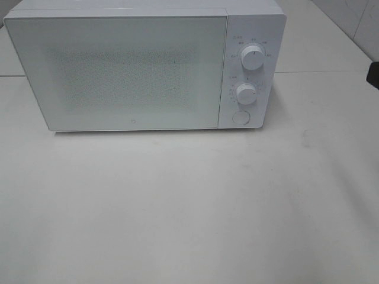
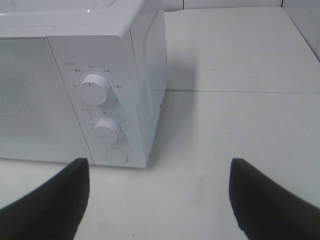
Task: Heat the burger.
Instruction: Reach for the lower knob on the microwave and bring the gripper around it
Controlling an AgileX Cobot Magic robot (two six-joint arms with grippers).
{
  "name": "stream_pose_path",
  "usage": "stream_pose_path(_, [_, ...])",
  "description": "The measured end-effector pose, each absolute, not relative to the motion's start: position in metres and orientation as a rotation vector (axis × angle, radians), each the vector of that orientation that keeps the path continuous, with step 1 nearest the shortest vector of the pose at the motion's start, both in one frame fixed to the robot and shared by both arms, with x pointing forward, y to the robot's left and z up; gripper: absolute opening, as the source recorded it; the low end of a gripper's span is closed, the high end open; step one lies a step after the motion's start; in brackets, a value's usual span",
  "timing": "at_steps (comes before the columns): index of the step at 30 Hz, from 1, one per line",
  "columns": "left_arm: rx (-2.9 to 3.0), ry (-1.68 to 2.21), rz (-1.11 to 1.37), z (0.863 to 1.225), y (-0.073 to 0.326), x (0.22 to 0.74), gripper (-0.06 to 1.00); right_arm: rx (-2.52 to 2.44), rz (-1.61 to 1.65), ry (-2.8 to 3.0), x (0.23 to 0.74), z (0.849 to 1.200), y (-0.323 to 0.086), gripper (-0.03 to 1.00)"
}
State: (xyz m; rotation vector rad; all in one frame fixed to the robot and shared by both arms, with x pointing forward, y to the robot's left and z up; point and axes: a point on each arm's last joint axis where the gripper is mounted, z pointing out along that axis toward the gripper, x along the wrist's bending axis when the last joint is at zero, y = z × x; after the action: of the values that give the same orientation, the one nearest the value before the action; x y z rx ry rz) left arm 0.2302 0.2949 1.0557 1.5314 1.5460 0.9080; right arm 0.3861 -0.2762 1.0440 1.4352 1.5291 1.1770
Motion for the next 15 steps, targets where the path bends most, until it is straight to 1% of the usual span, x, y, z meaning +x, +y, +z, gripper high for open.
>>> stream_pose_path(4, [1.531, 1.546, 0.908, 1.056, 0.295, 0.230, 1.00, 1.397, 1.218, 1.497, 0.407, 1.040, -0.272, 0.75])
stream_pose_path(7, [1.531, 1.546, 0.908, 1.056, 0.295, 0.230, 1.00, 1.391, 1.222, 1.495, 0.411, 1.038, -0.271, 0.75])
stream_pose_path(9, [1.531, 1.546, 0.908, 1.056, 0.295, 0.230, 1.00, 1.375, 1.232, 1.492, 0.423, 1.029, -0.269, 0.75])
stream_pose_path(12, [1.531, 1.546, 0.908, 1.056, 0.295, 0.230, 1.00, 1.363, 1.237, 1.488, 0.426, 1.026, -0.269, 0.75])
stream_pose_path(14, [1.531, 1.546, 0.908, 1.056, 0.295, 0.230, 1.00, 1.300, 1.231, 1.488, 0.434, 1.012, -0.267, 0.75])
stream_pose_path(15, [1.531, 1.546, 0.908, 1.056, 0.295, 0.230, 1.00, 1.300, 1.231, 1.488, 0.434, 1.012, -0.267, 0.75])
